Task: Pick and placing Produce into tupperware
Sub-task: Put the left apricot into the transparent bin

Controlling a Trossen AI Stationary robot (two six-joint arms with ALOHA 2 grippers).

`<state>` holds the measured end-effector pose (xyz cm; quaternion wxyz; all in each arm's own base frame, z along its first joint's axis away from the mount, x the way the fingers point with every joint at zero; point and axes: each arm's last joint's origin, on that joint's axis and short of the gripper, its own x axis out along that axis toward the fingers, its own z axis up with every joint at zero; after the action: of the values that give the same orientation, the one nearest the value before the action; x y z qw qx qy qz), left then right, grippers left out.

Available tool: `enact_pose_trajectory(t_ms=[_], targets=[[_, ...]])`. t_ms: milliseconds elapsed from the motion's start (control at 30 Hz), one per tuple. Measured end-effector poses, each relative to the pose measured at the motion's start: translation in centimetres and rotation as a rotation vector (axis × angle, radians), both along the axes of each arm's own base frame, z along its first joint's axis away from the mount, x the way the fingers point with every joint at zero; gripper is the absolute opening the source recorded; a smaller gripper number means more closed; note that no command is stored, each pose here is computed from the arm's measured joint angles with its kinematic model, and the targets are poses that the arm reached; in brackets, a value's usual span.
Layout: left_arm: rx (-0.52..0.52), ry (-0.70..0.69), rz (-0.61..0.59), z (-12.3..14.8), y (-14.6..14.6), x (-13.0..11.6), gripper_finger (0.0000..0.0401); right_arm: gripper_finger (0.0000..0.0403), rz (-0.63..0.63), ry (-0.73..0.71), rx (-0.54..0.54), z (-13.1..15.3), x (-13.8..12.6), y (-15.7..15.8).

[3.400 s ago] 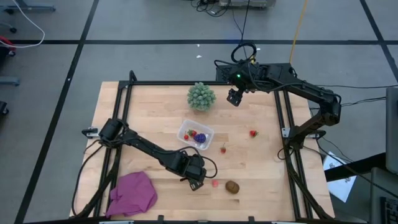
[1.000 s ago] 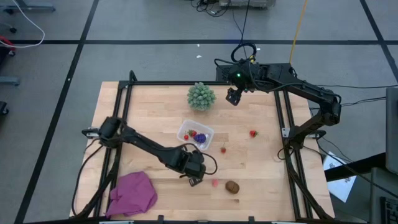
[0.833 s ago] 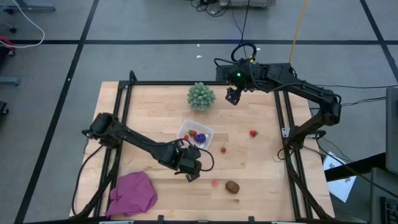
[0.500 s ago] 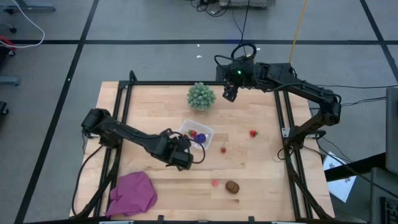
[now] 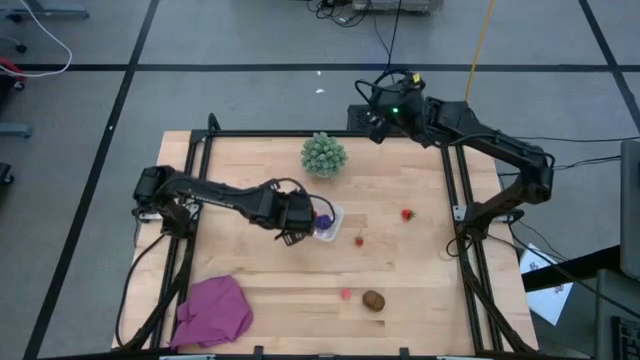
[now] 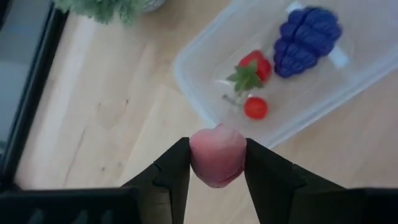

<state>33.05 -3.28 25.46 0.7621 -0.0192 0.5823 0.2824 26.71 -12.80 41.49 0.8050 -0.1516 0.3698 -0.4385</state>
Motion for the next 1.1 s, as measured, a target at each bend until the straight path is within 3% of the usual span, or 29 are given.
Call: enact_pose_trajectory(t_ms=[267,500,667,1100], targets=[[-0.129,-0.109,-0.133,-0.1,0.1,1.8,0.0136,0.0281,-0.049,-0.109,-0.025,2.2,-2.7,0.1],[-0.255,-0.144,-0.155,-3.8,0.0,1.7,0.0136,0.0281,-0.074,-0.174,-0.017,3.0,-3.9,0.5],[-0.260,-0.165,-0.139,-5.0,0.6,1.6,0.0136,0.0281,-0.073,-0.174,-0.015,3.0,-3.9,0.5],[-0.289,-0.206,-0.165,-4.9,2.8,2.2,0.0136,0.0281,-0.080,-0.177,0.002,2.5,-3.4,0.3]])
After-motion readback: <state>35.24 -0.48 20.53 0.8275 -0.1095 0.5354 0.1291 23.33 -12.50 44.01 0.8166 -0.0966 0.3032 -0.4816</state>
